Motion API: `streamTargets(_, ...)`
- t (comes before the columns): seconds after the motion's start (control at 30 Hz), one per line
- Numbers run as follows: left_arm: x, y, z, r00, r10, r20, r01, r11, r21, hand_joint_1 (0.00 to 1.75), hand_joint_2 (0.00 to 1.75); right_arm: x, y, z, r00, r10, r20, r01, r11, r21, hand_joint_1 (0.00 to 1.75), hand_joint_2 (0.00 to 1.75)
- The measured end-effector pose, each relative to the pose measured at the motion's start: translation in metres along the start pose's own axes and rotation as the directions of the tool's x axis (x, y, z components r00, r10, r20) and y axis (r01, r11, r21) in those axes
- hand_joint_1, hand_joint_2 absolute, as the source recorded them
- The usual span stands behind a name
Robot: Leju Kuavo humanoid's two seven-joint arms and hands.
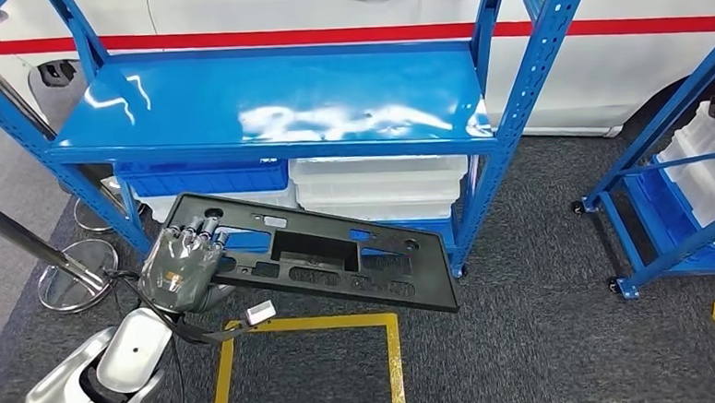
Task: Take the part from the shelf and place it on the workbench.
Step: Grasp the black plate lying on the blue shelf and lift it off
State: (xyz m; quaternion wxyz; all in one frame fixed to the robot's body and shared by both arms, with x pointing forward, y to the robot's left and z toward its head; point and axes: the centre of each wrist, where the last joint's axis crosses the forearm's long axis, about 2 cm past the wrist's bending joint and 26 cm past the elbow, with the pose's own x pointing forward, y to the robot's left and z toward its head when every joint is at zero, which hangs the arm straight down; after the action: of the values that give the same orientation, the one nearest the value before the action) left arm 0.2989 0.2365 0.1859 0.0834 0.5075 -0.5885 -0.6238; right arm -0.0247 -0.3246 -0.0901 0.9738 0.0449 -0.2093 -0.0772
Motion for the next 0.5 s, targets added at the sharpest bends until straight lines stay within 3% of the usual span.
streamTargets(0.5,-0.0073,-0.003,0.0076,1.0,0.018,-0.017,-0.018,1.0,0.002,1.75,0.0,-0.0033,0.0033,-0.0004,0.999,-0.034,0.011,0.034,0.999,0.031,0.0,0.0)
